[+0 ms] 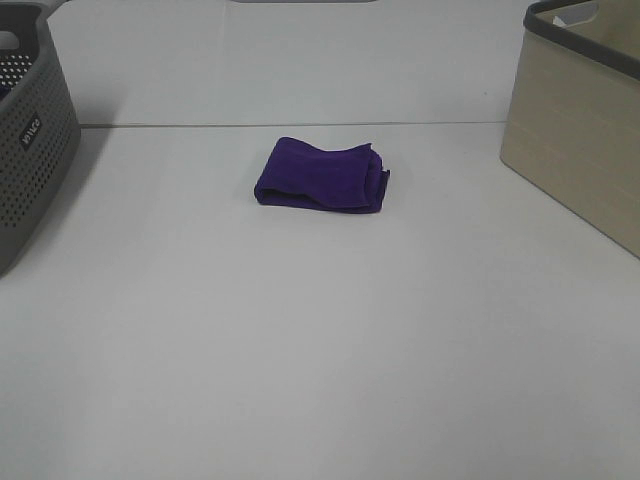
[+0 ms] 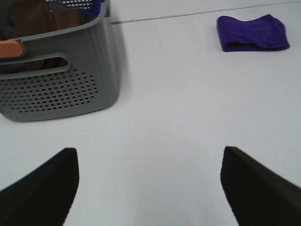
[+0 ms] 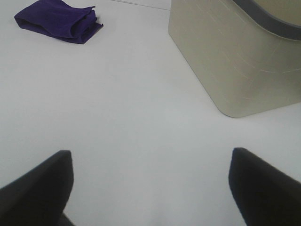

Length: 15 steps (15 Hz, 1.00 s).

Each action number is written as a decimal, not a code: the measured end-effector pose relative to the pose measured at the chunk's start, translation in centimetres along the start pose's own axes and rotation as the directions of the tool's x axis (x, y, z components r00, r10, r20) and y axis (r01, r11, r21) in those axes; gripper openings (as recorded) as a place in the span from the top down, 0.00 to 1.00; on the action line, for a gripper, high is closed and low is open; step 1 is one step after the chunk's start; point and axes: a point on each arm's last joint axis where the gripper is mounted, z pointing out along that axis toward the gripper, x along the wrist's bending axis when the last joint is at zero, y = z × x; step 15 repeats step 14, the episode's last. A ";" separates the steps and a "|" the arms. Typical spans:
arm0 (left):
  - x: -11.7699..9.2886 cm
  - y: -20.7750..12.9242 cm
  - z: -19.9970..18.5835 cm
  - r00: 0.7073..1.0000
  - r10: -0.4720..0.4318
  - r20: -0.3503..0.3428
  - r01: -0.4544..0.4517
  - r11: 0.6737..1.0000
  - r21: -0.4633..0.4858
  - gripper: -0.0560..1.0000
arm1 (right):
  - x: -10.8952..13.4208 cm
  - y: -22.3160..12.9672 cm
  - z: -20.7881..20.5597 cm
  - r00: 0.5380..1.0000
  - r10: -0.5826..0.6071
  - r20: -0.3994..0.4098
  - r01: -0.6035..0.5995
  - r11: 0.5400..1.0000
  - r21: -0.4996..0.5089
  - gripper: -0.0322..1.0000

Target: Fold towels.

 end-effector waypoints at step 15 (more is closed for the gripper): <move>0.0 0.0 0.0 0.999 -0.022 -0.050 0.023 1.000 0.001 0.23 | 0.0 0.0 0.0 1.000 0.000 0.000 0.000 1.000 -0.001 0.12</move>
